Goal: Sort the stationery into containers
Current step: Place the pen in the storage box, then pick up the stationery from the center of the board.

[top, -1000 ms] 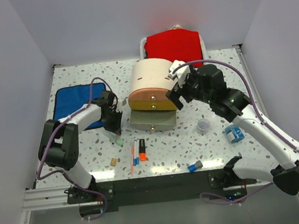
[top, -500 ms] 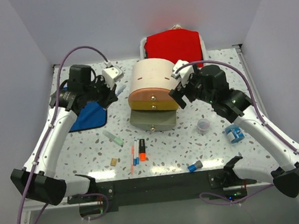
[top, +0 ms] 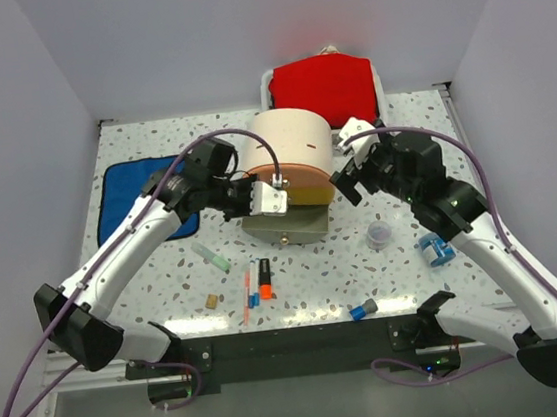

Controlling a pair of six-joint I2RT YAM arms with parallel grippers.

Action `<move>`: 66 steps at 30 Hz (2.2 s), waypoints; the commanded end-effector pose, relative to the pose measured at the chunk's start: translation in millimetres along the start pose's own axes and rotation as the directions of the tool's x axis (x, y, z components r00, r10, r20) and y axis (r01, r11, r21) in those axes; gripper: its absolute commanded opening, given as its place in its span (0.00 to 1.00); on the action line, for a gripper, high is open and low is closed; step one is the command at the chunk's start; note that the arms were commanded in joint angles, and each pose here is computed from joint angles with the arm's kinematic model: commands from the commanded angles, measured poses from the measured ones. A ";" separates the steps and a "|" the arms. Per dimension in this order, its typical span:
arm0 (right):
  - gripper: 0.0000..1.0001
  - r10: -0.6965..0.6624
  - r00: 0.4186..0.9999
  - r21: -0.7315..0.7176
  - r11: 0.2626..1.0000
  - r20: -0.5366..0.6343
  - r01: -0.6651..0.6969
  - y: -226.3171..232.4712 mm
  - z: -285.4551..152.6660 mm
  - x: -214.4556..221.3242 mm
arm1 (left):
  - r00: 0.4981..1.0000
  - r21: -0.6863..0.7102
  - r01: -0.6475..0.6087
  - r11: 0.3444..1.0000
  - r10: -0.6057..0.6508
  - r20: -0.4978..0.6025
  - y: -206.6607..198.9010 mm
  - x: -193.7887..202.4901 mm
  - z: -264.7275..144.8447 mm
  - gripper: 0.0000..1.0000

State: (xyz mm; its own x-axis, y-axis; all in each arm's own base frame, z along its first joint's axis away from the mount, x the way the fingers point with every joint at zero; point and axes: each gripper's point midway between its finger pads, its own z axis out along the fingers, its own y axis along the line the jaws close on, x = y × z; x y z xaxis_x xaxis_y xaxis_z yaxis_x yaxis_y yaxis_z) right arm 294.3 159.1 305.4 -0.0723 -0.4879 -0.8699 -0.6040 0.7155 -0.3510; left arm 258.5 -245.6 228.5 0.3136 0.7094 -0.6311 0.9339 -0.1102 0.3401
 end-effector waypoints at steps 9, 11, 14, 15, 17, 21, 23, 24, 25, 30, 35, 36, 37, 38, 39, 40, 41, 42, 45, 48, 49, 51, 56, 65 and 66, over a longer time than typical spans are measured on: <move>0.99 0.003 1.000 0.066 0.998 -0.015 -0.002 -12.2 -16.2 15.9 | 0.982 0.028 -0.180 0.983 0.181 -0.054 3.2 5.3 61.5 0.00; 0.99 0.010 1.000 0.074 0.997 -0.021 -0.008 -14.1 -18.5 19.3 | 0.983 0.052 -0.168 0.984 0.171 -0.062 1.3 11.0 70.7 0.01; 0.99 0.017 1.000 0.084 0.996 -0.025 -0.015 -15.9 -21.2 22.6 | 0.985 0.060 -0.160 0.985 0.164 -0.062 1.2 15.8 81.4 0.03; 0.99 0.019 0.999 0.083 0.996 -0.029 -0.017 -15.5 -20.7 24.7 | 0.985 0.052 -0.158 0.986 0.161 -0.057 3.1 15.5 84.4 0.04; 0.99 0.025 0.999 0.090 0.996 -0.031 -0.022 -17.0 -22.1 26.6 | 0.987 0.071 -0.148 0.986 0.152 -0.058 0.8 18.9 91.8 0.11; 0.99 0.033 0.999 0.092 0.995 -0.043 -0.029 -16.1 -21.8 33.0 | 0.988 0.033 -0.131 0.991 0.133 -0.076 7.7 25.1 100.3 0.28; 0.99 0.037 0.998 0.091 0.995 -0.047 -0.033 -15.6 -21.2 35.0 | 0.989 0.030 -0.124 0.992 0.126 -0.073 8.1 24.6 101.0 0.40; 0.99 0.039 0.998 0.092 0.995 -0.046 -0.034 -15.5 -21.8 35.0 | 0.990 0.037 -0.123 0.992 0.125 -0.064 6.4 22.6 99.7 0.41; 0.99 0.040 0.998 0.092 0.995 -0.047 -0.036 -15.2 -21.6 35.6 | 0.991 0.033 -0.120 0.992 0.121 -0.059 5.9 21.3 98.2 0.43; 0.99 0.051 0.997 0.095 0.994 -0.054 -0.046 -15.3 -23.2 38.8 | 0.993 -0.111 -0.112 0.988 0.115 0.019 27.8 -16.0 61.2 0.46; 0.99 0.073 0.995 0.119 0.991 -0.074 -0.064 -18.4 -28.7 46.2 | 0.975 -0.280 0.222 0.934 -0.210 0.073 36.4 -37.5 -2.3 0.52; 0.99 0.084 0.993 0.117 0.990 -0.078 -0.075 -16.6 -28.8 48.6 | 0.953 -0.285 0.303 0.910 -0.292 0.079 29.6 -33.1 -5.3 0.55; 0.99 0.092 0.992 0.112 0.990 -0.086 -0.082 -13.9 -27.6 53.0 | 0.891 -0.294 0.451 0.843 -0.446 0.090 18.9 -25.0 -7.3 0.56; 0.99 0.102 0.991 0.112 0.989 -0.088 -0.092 -13.2 -26.8 54.3 | 0.849 -0.304 0.522 0.797 -0.521 0.091 6.4 -14.1 -9.5 0.56; 0.99 0.122 0.989 0.113 0.987 -0.087 -0.112 -12.0 -25.3 55.6 | 0.804 -0.314 0.584 0.749 -0.588 0.092 -2.1 -5.2 -8.7 0.56; 0.99 0.131 0.987 0.109 0.987 -0.091 -0.121 -10.4 -23.3 58.1 | 0.707 -0.334 0.689 0.643 -0.699 0.112 -10.4 5.5 -9.4 0.57; 0.99 0.136 0.987 0.109 0.986 -0.089 -0.126 -10.2 -22.5 58.0 | 0.630 -0.355 0.746 0.563 -0.770 0.103 -18.9 32.8 -10.8 0.58; 0.99 0.145 0.985 0.107 0.985 -0.089 -0.135 -9.7 -20.0 58.3 | 0.554 -0.371 0.793 0.483 -0.826 0.108 -22.3 50.3 -13.0 0.57; 0.99 0.141 0.985 0.104 0.986 -0.096 -0.131 -10.6 -18.4 56.2 | 0.210 -0.527 0.843 0.106 -0.967 0.142 -34.5 139.0 -31.9 0.59; 0.98 0.129 0.987 0.103 0.988 -0.099 -0.119 -13.1 -21.2 52.2 | -0.043 -0.536 0.834 -0.131 -0.984 0.173 -50.4 186.0 -34.7 0.59; 0.99 0.129 0.987 0.104 0.987 -0.096 -0.119 -13.7 -21.8 50.7 | -0.083 -0.522 0.836 -0.170 -0.979 0.186 -48.0 190.2 -30.0 0.61; 0.99 0.133 0.985 0.101 0.987 -0.108 -0.122 -12.2 -21.5 53.9 | -0.088 -0.500 0.845 -0.189 -0.972 0.218 -35.4 190.5 -24.3 0.66; 0.99 0.144 0.983 0.102 0.986 -0.116 -0.133 -12.1 -18.9 56.2 | -0.115 -0.520 0.822 -0.232 -0.962 0.248 -11.2 201.2 -16.7 0.72; 0.99 0.139 0.981 0.097 0.987 -0.133 -0.126 -12.2 -15.2 59.0 | -0.309 -0.575 0.733 -0.363 -0.931 0.194 -45.0 226.4 5.3 0.75; 0.99 0.139 0.981 0.097 0.987 -0.134 -0.126 -11.9 -15.8 59.4 | -0.322 -0.576 0.729 -0.369 -0.928 0.188 -47.1 227.0 6.9 0.75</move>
State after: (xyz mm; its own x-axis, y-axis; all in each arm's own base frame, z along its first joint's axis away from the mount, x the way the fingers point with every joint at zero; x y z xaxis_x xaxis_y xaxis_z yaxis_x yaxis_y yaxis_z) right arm 283.0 115.6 246.8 -0.2769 -0.4642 -0.8413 -0.5311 0.8036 -0.2686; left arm 288.3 -81.2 67.6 -0.9413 -0.1914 -0.2781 -0.1462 0.9737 -0.1750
